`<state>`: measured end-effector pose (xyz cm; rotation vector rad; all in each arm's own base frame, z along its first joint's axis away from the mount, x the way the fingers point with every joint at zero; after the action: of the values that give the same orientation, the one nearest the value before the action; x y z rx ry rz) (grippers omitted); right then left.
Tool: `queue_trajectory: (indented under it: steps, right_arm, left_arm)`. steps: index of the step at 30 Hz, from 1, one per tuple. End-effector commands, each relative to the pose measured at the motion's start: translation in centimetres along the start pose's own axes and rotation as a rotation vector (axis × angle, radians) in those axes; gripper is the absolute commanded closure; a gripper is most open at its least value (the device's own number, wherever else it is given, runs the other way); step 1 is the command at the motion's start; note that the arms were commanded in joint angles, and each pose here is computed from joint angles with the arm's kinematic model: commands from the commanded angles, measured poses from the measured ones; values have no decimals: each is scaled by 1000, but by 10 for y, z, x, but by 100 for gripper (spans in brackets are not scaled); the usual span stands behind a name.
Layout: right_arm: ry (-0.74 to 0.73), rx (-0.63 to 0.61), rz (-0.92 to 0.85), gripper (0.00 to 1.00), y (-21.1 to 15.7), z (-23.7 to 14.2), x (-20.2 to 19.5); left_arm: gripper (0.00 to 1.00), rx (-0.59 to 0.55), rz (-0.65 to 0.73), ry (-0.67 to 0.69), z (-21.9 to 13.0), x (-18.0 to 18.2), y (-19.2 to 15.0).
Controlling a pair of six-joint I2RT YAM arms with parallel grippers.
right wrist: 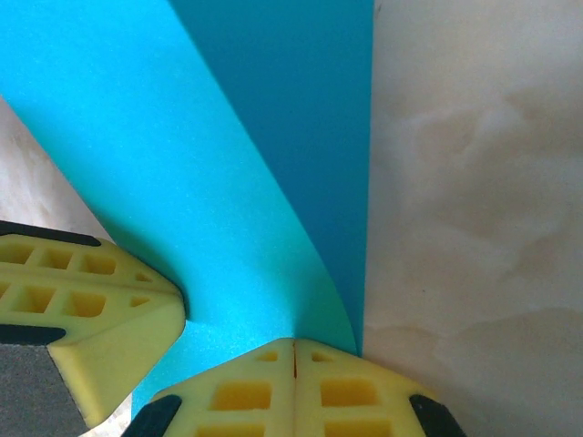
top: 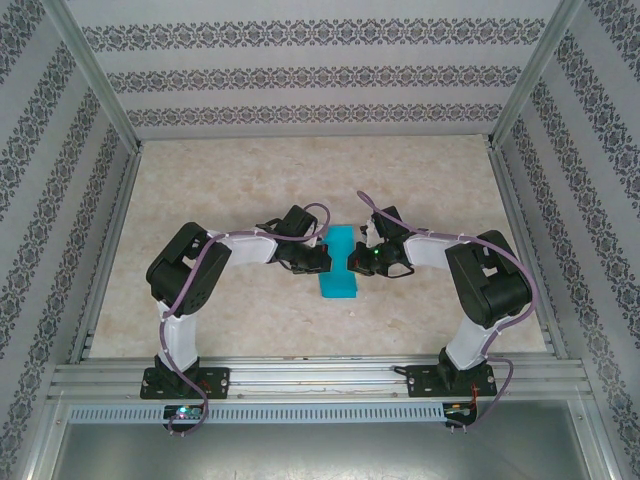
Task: Fold a paper plane with a square sheet of paper (fold left side to right side)
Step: Hold the square sheet of paper at the center of the table, then first fold the square sheet of paper in half at the center of the table.
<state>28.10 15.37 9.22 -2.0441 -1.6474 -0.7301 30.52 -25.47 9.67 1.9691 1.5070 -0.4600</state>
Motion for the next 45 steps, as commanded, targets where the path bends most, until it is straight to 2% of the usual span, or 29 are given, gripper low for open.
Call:
queue_trajectory:
  steps: [1,9,14,25,32,45]
  right_arm:
    - [-111,44,36,100,-11,5,-14]
    - [82,-23,-41,100,3,-16,24]
    - [148,-65,-75,100,9,-26,38]
    - [203,-59,-81,100,30,-1,51]
    - [156,-34,-50,100,36,20,41]
    - [-69,9,49,100,30,40,0]
  left_arm:
    - [100,42,-28,34,7,8,-10]
    - [100,72,-62,61,13,16,-18]
    - [100,74,-69,62,15,17,-19]
    - [100,81,-71,59,17,19,-20]
    - [100,88,-70,54,18,19,-21]
    - [100,133,-97,31,10,20,-40]
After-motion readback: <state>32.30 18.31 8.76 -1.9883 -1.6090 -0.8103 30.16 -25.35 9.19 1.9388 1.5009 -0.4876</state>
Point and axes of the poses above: each hand's point on the last joint's axis, 136 mm out from that joint toward the fingers, its own z axis out along the fingers, its own x axis along the line the jaws close on, y = z × x, the point moved 10 cm from there along -z, back along the fingers, and after that the axes turned 7 degrees about z, right-handed, at the moved point
